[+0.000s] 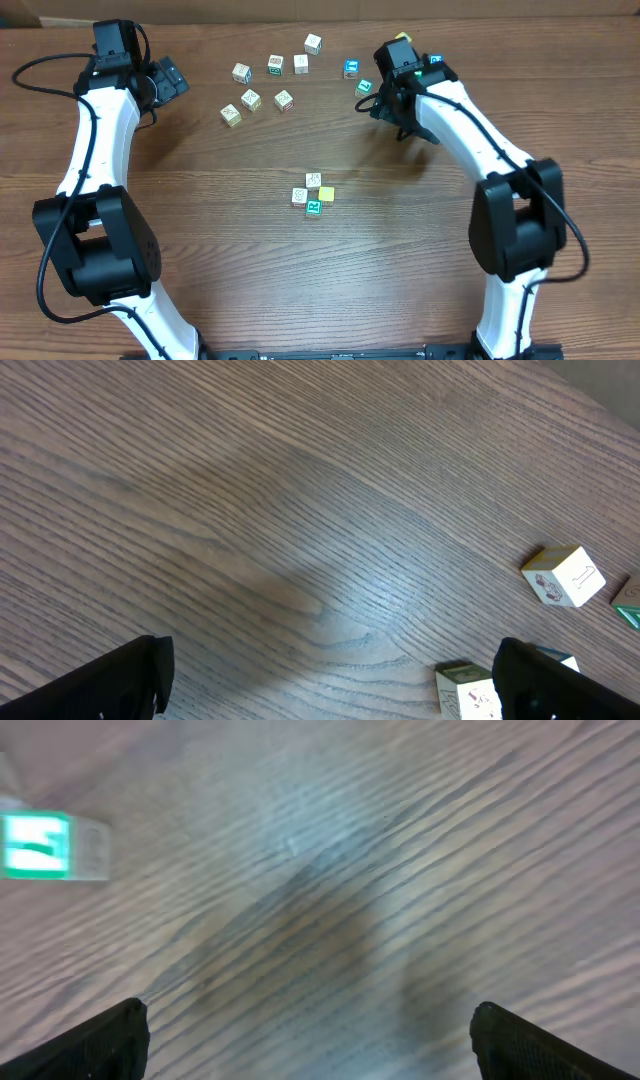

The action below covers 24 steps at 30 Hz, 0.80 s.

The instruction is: Form a circle

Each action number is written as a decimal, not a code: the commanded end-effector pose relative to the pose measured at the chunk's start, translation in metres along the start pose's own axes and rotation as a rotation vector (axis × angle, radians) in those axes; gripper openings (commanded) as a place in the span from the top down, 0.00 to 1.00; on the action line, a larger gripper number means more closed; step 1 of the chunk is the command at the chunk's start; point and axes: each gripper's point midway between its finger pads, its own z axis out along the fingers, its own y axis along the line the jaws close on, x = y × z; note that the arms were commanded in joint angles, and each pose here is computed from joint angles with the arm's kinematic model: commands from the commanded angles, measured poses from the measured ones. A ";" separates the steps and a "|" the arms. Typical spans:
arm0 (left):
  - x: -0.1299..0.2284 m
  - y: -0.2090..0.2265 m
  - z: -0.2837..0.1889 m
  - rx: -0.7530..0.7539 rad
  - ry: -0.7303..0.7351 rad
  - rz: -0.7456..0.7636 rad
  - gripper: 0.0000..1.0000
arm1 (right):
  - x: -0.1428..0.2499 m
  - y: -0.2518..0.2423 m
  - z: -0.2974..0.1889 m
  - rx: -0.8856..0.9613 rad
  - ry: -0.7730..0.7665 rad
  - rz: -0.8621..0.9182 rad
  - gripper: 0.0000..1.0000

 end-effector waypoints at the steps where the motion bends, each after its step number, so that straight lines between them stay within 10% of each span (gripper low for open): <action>1: -0.006 -0.006 -0.007 0.014 -0.020 0.001 0.00 | -0.043 -0.017 -0.065 -0.061 -0.152 0.013 0.00; 12: -0.006 -0.006 -0.007 0.014 -0.020 0.001 0.01 | -0.030 -0.010 -0.104 -0.303 -0.299 -0.368 0.00; 24: -0.006 -0.006 -0.007 0.014 -0.020 0.001 0.00 | 0.022 -0.050 -0.076 -0.387 -0.387 -0.367 0.00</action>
